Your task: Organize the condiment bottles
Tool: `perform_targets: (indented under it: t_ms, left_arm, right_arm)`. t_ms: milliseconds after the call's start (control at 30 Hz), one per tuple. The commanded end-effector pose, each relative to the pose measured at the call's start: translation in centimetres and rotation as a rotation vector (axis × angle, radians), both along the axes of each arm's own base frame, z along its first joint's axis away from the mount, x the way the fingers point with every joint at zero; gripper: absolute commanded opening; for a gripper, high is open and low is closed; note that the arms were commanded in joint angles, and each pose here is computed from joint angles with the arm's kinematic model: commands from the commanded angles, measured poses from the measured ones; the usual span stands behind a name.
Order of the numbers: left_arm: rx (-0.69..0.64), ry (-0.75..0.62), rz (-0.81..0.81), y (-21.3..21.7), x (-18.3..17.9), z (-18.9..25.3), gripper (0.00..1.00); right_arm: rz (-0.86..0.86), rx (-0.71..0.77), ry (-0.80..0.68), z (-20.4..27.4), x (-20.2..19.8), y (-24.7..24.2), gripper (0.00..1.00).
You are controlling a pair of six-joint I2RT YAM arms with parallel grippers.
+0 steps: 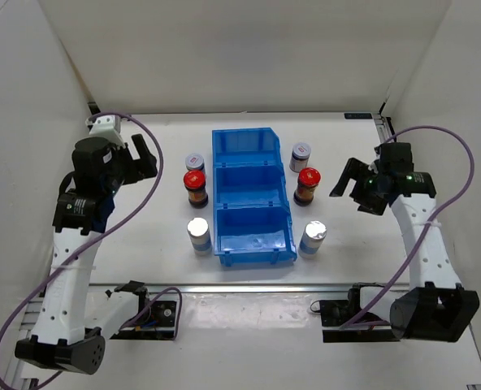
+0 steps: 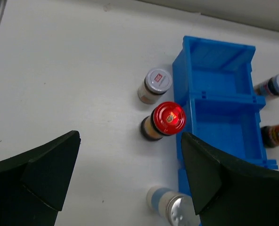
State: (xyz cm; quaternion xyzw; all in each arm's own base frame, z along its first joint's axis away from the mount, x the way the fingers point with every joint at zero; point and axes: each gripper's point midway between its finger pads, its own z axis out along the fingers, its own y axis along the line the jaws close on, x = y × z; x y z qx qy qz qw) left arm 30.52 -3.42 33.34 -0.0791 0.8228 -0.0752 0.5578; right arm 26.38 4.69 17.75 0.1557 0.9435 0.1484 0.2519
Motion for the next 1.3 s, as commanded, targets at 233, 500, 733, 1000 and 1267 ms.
perform_targets:
  t_ms: [233,500,733,1000,1267]
  left_arm:
    - [0.067,0.393,0.65,9.2,-11.4,-9.0,0.99]
    - [-0.059,0.537,0.449,4.8,-9.6,-11.3,0.99]
    - [-0.097,0.543,0.322,3.0,-9.9,-12.0,0.99]
    - [-0.089,0.534,0.322,3.0,-10.1,-12.3,0.99]
    - [-0.083,0.532,0.329,3.2,-10.0,-12.5,0.99]
  right_arm:
    - [-0.116,-0.191,0.005,3.5,-4.3,-3.8,1.0]
    - [0.143,-0.096,0.003,3.5,-4.6,2.1,1.0]
    - [0.24,-0.242,0.123,-0.8,-4.9,4.2,1.0]
    - [0.349,-0.283,0.195,-3.3,-5.4,7.3,1.0]
    - [0.411,-0.366,0.263,-5.1,-7.2,9.4,1.0]
